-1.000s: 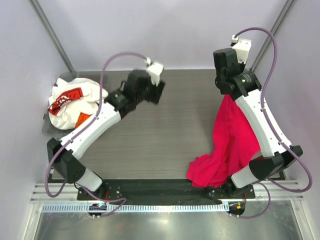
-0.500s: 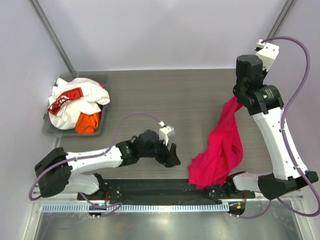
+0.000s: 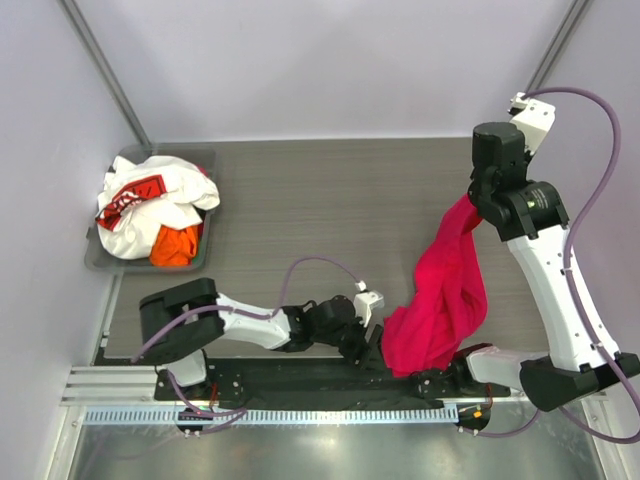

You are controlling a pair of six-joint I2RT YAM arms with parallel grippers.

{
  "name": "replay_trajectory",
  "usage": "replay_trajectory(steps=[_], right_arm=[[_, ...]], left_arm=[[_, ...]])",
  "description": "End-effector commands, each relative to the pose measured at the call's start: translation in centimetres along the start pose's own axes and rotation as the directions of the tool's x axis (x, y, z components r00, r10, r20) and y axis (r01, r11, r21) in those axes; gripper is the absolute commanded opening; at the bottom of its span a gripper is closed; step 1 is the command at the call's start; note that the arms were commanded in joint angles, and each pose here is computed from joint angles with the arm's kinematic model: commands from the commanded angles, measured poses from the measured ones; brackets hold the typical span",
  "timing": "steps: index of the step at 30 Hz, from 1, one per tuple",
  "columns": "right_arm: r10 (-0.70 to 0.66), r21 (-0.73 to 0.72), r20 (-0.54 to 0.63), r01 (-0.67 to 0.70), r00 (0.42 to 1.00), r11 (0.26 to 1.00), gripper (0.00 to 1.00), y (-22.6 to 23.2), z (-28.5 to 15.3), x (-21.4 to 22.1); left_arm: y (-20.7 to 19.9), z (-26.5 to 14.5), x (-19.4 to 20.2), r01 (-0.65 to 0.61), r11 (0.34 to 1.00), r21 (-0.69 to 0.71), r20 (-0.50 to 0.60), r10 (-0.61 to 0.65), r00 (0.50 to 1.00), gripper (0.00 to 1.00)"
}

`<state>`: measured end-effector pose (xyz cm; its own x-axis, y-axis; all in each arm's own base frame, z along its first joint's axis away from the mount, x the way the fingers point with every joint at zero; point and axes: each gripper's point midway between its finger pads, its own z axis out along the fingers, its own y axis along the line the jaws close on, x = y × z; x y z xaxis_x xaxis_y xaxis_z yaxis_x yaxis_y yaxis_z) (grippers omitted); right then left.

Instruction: Fold and stack the t-shirts

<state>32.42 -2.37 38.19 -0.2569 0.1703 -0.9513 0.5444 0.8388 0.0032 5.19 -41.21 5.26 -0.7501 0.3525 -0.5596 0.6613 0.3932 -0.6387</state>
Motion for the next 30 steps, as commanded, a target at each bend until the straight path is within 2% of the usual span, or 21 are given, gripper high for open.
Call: replay_trajectory(steps=[1,7,10,12,13,14,16,17,18,21,22,24,25,27,28,29,30], right_arm=[[0.053,0.0,0.039,-0.053,0.998,0.999,0.01,-1.0,-0.9,-1.2],[0.052,0.003,0.035,-0.052,0.998,0.999,0.01,-1.1,-0.8,-0.8],[0.049,0.003,0.027,-0.049,0.998,0.999,0.01,-1.0,-0.7,-0.5],[0.051,0.003,0.026,-0.051,0.998,0.999,0.01,-1.0,-0.6,-0.4],[0.051,0.006,0.027,-0.051,0.998,0.999,0.01,-1.1,-0.7,-0.4],[0.05,0.006,0.027,-0.05,0.998,0.999,0.01,-1.1,-0.7,-0.4],[0.052,0.006,0.03,-0.052,0.998,0.999,0.01,-1.2,-0.8,-0.5],[0.052,0.007,0.033,-0.053,0.998,0.999,0.01,-1.3,-0.8,-0.7],[0.049,0.006,0.034,-0.049,0.998,0.999,0.01,-1.4,-0.9,-0.7],[0.058,0.001,0.046,-0.058,0.997,0.998,0.01,-1.8,-1.3,-1.3],[0.061,-0.001,0.049,-0.061,0.997,0.998,0.01,-1.9,-1.6,-1.5],[0.071,-0.007,0.055,-0.07,0.996,0.998,0.01,-2.2,-2.0,-1.9],[0.082,-0.015,0.062,-0.081,0.995,0.997,0.01,-2.5,-2.6,-2.4],[0.102,-0.05,0.064,-0.099,0.993,0.994,0.01,-2.5,-3.3,-2.9],[0.125,-0.091,0.074,-0.119,0.989,0.989,0.01,-2.5,-4.1,-3.6],[0.137,-0.097,0.087,-0.129,0.987,0.987,0.01,-2.9,-4.6,-4.0],[0.15,-0.122,0.092,-0.138,0.984,0.983,0.01,-2.9,-5.1,-4.4]], left_arm=[[-2.8,1.7,-2.2,-0.006,0.995,0.1,0.066,0.0,0.998,0.69],[-3.1,3.1,-1.8,0.012,0.994,0.108,0.051,-0.018,0.999,0.65],[-3.1,3.5,-1.5,0.015,0.994,0.108,0.04,-0.02,0.999,0.6],[-3.1,3.5,-1.8,0.015,0.995,0.102,0.049,-0.02,0.999,0.46],[-3.0,3.5,-1.9,0.014,0.995,0.096,0.055,-0.019,0.998,0.3],[-2.9,3.3,-1.9,0.015,0.996,0.09,0.057,-0.02,0.998,0.2],[-2.7,2.8,-2.0,0.015,0.998,0.055,0.049,-0.017,0.999,0.05],[-2.6,2.6,-2.2,0.013,0.999,0.038,0.053,-0.015,0.999,0.02],[-2.8,1.9,-3.0,0.005,1.0,0.022,0.077,-0.007,0.997,0.0],[-1.4,0.2,-3.2,-0.025,0.994,-0.104,0.055,0.03,0.998,0.0],[-0.2,-1.4,-3.4,-0.036,0.979,-0.201,0.05,0.047,0.998,0.0],[-0.2,-3.6,-5.8,-0.103,0.95,-0.293,0.072,0.13,0.989,0.0],[0.8,-6.2,-6.2,-0.125,0.91,-0.395,0.057,0.16,0.985,0.0],[-0.2,-9.5,-9.6,-0.199,0.86,-0.47,0.078,0.265,0.961,0.0],[-0.7,-13.0,-12.0,-0.239,0.799,-0.552,0.083,0.338,0.937,0.0],[-1.0,-14.6,-13.0,-0.229,0.776,-0.587,0.096,0.348,0.933,0.0],[-1.4,-16.4,-14.2,-0.273,0.736,-0.619,0.08,0.405,0.911,0.0]])
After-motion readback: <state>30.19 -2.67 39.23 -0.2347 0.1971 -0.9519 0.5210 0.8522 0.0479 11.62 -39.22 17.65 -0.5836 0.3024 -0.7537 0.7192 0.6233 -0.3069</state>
